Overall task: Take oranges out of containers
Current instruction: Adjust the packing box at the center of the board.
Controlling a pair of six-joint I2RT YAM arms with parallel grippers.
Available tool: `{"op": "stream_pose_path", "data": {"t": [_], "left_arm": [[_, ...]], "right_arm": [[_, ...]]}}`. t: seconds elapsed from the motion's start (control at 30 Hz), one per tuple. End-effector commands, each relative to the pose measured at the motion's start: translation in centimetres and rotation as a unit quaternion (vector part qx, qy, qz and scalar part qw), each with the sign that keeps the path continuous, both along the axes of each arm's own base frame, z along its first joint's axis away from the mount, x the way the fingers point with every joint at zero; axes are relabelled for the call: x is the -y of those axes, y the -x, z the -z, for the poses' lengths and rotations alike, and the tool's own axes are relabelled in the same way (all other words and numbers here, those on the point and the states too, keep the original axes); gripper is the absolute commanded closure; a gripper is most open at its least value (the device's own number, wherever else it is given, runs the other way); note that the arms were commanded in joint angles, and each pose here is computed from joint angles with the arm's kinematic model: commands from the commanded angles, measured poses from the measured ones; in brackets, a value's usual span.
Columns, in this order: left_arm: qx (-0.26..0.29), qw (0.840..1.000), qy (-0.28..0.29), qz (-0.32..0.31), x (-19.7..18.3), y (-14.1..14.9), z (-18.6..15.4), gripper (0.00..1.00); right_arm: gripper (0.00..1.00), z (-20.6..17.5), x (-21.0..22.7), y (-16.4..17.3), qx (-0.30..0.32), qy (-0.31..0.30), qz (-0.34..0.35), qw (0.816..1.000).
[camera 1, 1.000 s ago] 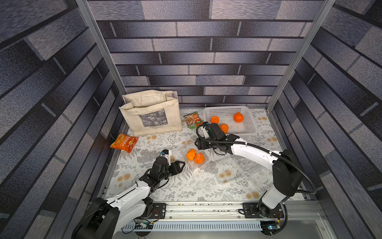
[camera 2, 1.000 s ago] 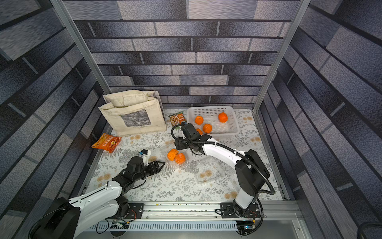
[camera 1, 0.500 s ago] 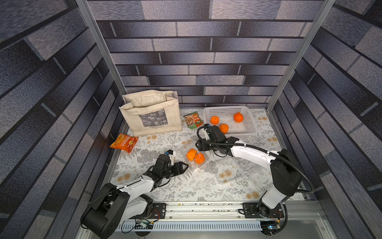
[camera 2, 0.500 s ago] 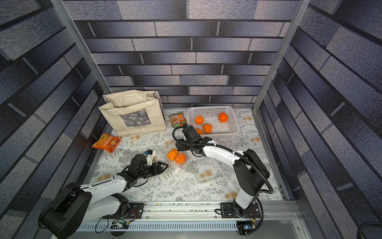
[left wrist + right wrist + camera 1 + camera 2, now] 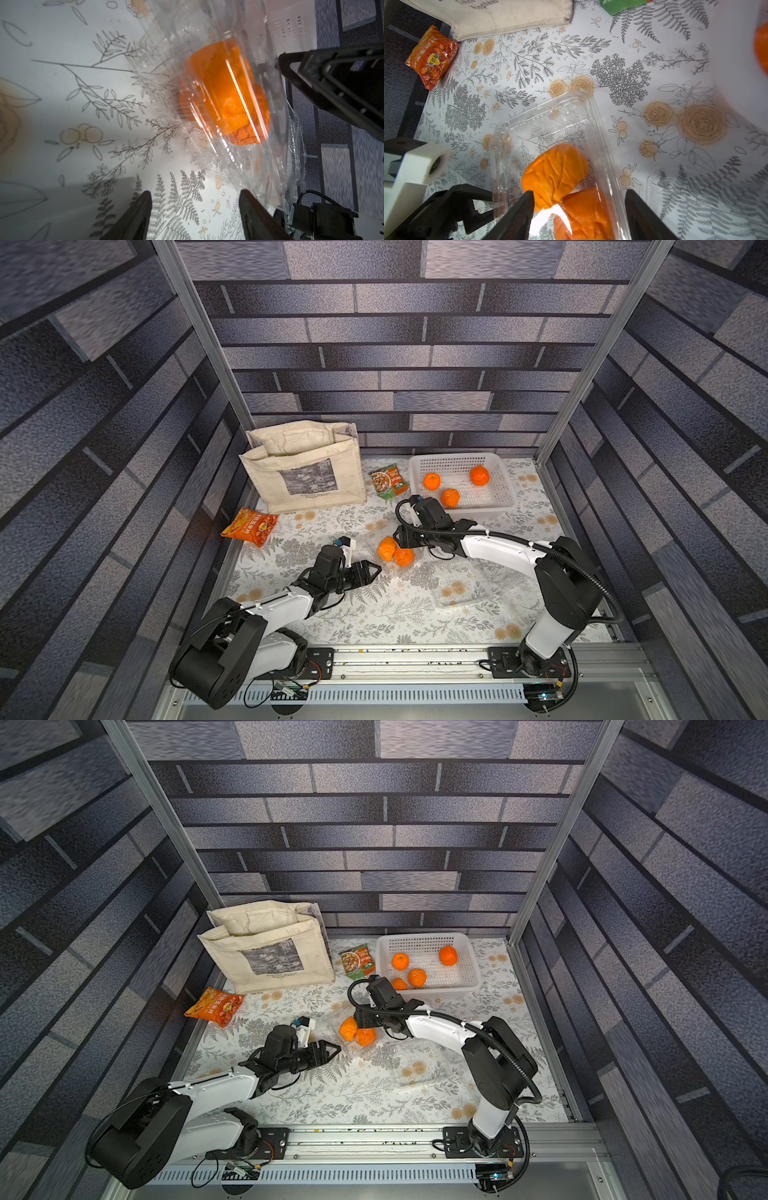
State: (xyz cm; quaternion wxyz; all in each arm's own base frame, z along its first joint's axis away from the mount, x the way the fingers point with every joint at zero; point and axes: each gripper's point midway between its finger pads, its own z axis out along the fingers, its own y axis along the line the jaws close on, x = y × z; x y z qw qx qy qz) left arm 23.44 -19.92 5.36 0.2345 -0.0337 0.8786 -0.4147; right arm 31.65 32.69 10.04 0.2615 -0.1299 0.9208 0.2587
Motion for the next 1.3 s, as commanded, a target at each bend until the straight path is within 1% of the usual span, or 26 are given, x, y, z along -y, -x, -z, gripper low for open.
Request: {"op": "stream_pose_path", "data": {"t": [0.0,0.13,0.27,0.43,0.6,0.67,0.8,0.93,1.03,1.2,1.27], "left_arm": [[0.020,1.000,0.000,0.002,0.2,-0.9,-0.9,0.31],[0.021,1.000,-0.006,-0.012,-0.5,-1.5,-0.7,0.30],[0.021,1.000,0.004,-0.016,-1.0,-2.3,-1.1,0.30],[0.023,1.000,0.002,-0.016,-1.1,-2.5,-1.4,0.30],[0.022,1.000,0.008,-0.012,-1.2,-1.9,-1.3,0.31],[0.017,1.000,0.008,-0.012,-1.2,-1.5,-1.0,0.31],[0.008,1.000,0.007,-0.013,-1.6,-0.5,-0.2,0.30],[0.004,1.000,0.005,-0.007,-1.6,0.0,-0.3,0.31],[0.012,1.000,0.002,-0.018,-2.1,0.2,-0.7,0.32],[0.037,0.998,-0.003,-0.052,-3.2,0.5,-1.7,0.37],[0.036,0.997,-0.014,-0.060,-3.7,0.8,-1.7,0.39]], "right_arm": [[0.29,1.2,0.8,0.9,-0.021,-0.008,0.013,1.000],[0.30,2.0,1.6,1.8,-0.031,-0.005,0.019,0.999],[0.32,2.8,2.2,2.7,-0.044,-0.009,0.026,0.999],[0.33,2.3,2.9,3.7,-0.048,-0.020,0.039,0.998],[0.34,1.9,3.0,4.8,-0.052,-0.023,0.049,0.997],[0.39,2.0,2.8,5.3,-0.061,-0.026,0.053,0.996],[0.38,2.0,2.0,5.6,-0.071,-0.036,0.058,0.995],[0.38,1.8,1.5,5.7,-0.079,-0.054,0.063,0.993],[0.38,1.7,1.9,5.7,-0.073,-0.043,0.070,0.994],[0.37,1.2,3.1,5.8,-0.057,-0.031,0.078,0.995],[0.37,0.8,3.4,5.8,-0.052,-0.028,0.080,0.995]]}}
